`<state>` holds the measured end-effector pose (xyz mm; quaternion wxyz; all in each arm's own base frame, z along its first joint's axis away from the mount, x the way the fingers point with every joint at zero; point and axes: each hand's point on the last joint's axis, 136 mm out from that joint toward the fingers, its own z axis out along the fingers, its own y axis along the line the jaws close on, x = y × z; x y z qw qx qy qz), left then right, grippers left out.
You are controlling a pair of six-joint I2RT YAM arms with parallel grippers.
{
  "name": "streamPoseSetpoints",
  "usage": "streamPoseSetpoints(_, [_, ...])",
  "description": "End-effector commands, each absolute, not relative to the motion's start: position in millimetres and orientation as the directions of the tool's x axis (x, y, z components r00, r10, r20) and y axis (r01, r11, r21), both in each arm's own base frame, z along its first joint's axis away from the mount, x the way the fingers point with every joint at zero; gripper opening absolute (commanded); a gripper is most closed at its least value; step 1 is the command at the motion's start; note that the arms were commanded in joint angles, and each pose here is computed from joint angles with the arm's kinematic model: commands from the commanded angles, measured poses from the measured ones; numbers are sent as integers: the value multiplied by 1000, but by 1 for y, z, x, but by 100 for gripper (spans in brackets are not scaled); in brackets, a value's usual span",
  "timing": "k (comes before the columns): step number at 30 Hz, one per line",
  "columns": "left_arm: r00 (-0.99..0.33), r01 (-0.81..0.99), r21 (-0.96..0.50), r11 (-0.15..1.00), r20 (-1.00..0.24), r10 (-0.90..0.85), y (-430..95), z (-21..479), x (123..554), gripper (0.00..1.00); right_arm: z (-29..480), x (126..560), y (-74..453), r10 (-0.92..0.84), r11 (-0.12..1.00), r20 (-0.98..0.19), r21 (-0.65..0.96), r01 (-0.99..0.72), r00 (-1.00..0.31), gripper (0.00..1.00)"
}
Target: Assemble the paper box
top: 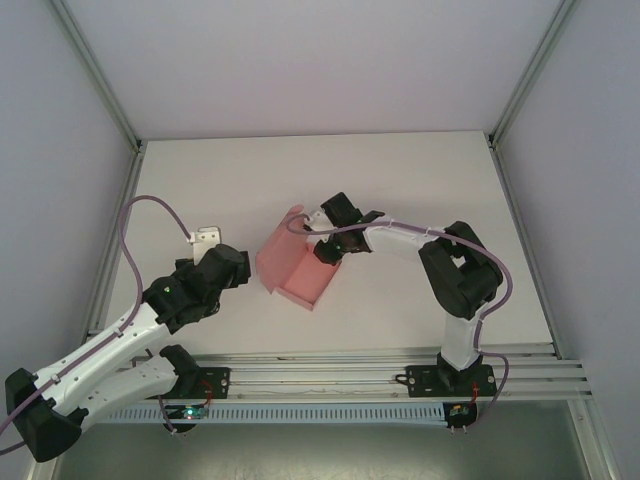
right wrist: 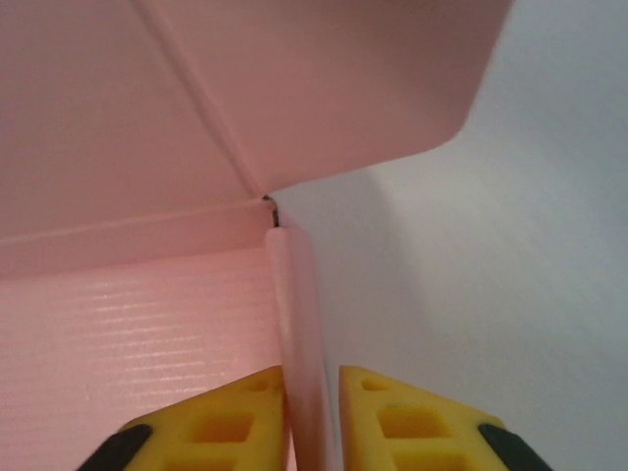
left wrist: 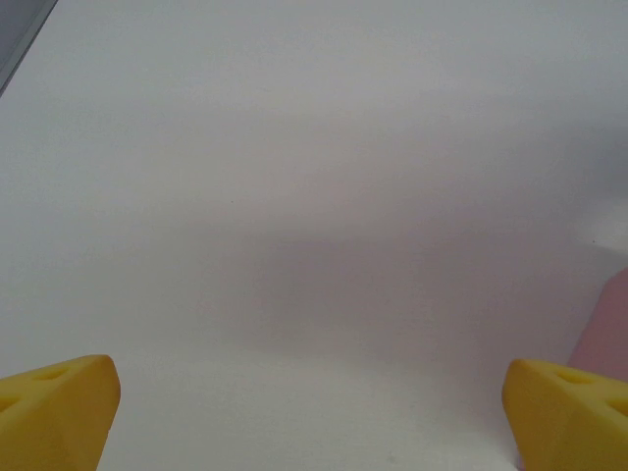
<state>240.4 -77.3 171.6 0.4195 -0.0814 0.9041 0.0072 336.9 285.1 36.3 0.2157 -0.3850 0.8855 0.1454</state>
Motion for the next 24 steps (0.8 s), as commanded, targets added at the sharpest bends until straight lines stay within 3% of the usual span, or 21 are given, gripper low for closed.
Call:
streamPoseSetpoints(1, [-606, -201, -78, 976, -774, -187, -73, 176, 247, 100, 44, 351, 259, -433, 852, -501, 42, -521, -749, 17])
streamPoseSetpoints(7, [-607, -197, -82, 977, -772, -188, -79, 175, 251, 100, 36, 341, 220, -179, 977, -502, 12, -213, -846, 15])
streamPoseSetpoints(10, [-622, -167, -90, 982, -763, -176, -88, 171, 256, 100, 39, 335, 210, -53, 995, -522, 46, -90, -851, 20])
streamPoseSetpoints(14, [-641, -125, -85, 989, -754, -146, -100, 168, 262, 100, 43, 324, 217, 26, 989, -537, 137, -56, -843, 19])
streamPoseSetpoints(19, [-660, -63, -100, 993, -742, -116, -117, 165, 270, 100, 52, 321, 216, 21, 991, -564, 118, -56, -826, 20])
streamPoseSetpoints(24, [-677, 48, -132, 990, -733, -64, -146, 163, 281, 100, 66, 321, 216, 18, 988, -591, 132, -75, -806, 31])
